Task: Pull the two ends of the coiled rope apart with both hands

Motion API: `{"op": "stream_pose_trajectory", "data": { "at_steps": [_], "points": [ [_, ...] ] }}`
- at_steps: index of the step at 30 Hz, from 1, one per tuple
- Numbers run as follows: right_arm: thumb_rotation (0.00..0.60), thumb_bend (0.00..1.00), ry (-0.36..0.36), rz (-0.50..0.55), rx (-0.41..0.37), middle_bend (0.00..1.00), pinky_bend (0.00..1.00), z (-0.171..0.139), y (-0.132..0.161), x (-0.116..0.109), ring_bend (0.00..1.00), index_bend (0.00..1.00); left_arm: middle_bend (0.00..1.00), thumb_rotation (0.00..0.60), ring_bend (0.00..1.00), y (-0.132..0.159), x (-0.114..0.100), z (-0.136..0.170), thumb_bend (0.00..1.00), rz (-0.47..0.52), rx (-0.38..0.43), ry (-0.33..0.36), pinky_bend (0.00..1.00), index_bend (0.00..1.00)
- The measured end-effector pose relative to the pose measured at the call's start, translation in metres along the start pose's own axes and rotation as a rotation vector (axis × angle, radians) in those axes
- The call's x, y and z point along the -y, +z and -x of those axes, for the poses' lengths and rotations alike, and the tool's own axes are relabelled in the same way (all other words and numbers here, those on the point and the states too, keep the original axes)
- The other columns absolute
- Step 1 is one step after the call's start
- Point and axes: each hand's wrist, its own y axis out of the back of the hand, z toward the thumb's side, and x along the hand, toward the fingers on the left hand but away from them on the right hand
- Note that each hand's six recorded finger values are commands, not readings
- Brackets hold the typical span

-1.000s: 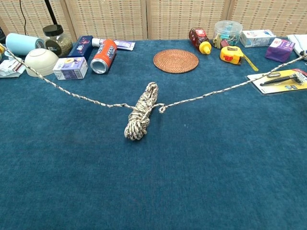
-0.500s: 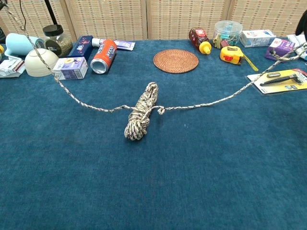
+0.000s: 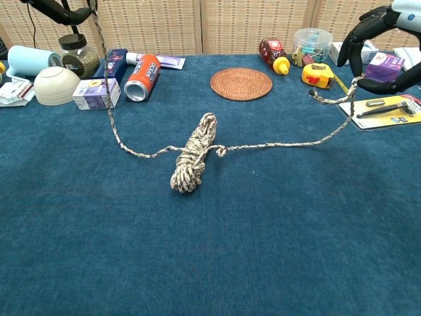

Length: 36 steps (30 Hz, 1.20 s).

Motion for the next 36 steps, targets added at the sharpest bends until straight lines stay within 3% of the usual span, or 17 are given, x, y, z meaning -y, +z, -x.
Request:
{"op": "stream_pose_trajectory", "data": {
  "at_steps": [7, 11, 14, 18, 27, 36],
  "points": [
    [0.6, 0.47, 0.025, -0.007, 0.0, 0.04, 0.0, 0.003, 0.003, 0.006, 0.0, 0.23, 0.01, 0.6, 0.0, 0.015, 0.019, 0.001, 0.37, -0.017, 0.035, -0.067, 0.0, 0.15],
    [0.6, 0.4, 0.03, -0.013, 0.013, 0.0, 0.0, 0.003, 0.002, 0.006, 0.0, 0.08, 0.0, 0.587, 0.0, 0.018, 0.022, 0.002, 0.34, -0.026, 0.043, -0.089, 0.0, 0.09],
    [0.6, 0.35, 0.033, -0.017, 0.02, 0.0, 0.0, 0.002, 0.0, 0.005, 0.0, 0.04, 0.0, 0.561, 0.0, 0.018, 0.023, 0.002, 0.32, -0.026, 0.043, -0.098, 0.0, 0.06],
    [0.6, 0.35, 0.025, -0.025, 0.033, 0.0, 0.0, -0.001, -0.004, 0.001, 0.0, 0.05, 0.0, 0.559, 0.0, 0.015, 0.021, 0.003, 0.31, -0.024, 0.036, -0.099, 0.0, 0.05],
    [0.6, 0.35, -0.024, -0.042, 0.095, 0.13, 0.0, -0.01, -0.024, -0.013, 0.02, 0.26, 0.03, 0.557, 0.01, -0.018, 0.006, 0.019, 0.31, -0.057, -0.047, -0.059, 0.0, 0.09],
    [0.6, 0.35, -0.114, -0.134, 0.271, 0.12, 0.0, -0.044, -0.069, -0.03, 0.03, 0.27, 0.04, 0.552, 0.02, -0.093, -0.012, 0.078, 0.31, -0.093, -0.234, 0.015, 0.0, 0.11]
  ]
}}
